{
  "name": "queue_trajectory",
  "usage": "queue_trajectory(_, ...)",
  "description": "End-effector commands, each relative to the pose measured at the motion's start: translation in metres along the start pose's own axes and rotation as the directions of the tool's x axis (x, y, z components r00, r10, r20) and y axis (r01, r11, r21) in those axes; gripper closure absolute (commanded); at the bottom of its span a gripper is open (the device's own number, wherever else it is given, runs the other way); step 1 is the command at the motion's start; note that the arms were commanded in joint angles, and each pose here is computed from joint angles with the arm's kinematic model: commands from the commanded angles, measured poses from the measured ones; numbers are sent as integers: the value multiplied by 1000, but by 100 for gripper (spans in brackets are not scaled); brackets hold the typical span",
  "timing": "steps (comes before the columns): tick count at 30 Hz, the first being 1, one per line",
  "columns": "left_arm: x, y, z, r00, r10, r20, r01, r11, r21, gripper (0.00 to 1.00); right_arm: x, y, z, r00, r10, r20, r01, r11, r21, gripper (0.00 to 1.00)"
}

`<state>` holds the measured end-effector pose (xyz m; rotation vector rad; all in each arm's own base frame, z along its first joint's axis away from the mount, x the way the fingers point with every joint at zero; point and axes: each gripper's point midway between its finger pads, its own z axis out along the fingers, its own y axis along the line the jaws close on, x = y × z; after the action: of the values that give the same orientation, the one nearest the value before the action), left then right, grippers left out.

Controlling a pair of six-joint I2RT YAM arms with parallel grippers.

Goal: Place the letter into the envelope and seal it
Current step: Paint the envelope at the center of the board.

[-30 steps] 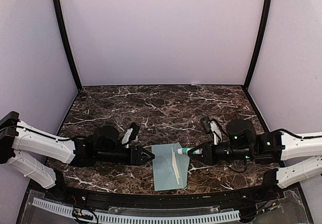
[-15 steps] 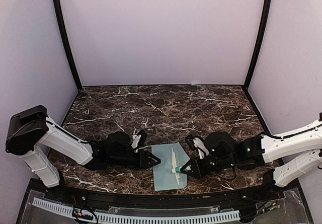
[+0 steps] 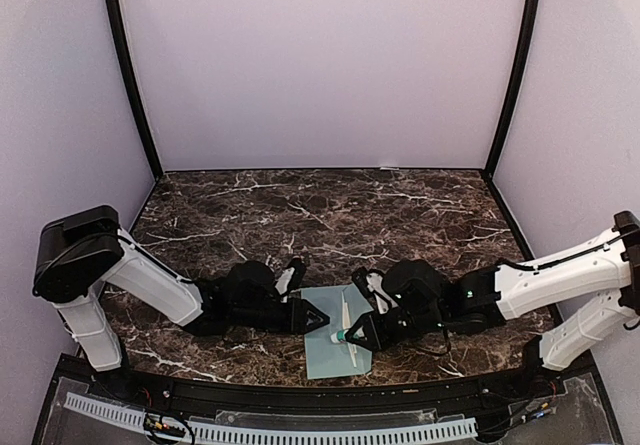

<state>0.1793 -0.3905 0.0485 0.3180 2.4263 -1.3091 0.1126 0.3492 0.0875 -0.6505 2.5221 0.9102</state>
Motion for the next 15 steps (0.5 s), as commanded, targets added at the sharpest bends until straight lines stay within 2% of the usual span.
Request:
queue_trajectory(1, -7, -6, 7, 999, 45, 12, -45, 999, 7, 72, -12, 6, 3, 1000, -8, 28, 7, 1000, 21, 96)
queue_trajectory(5, 0, 10, 8, 999, 45, -8, -46, 998, -52, 77, -11, 0, 9, 1000, -2, 16, 1, 998, 63, 97)
queue_trajectory(15, 19, 35, 9, 995, 59, -77, -68, 990, -124, 80, -8, -4, 20, 1000, -1, -11, 2, 996, 92, 97)
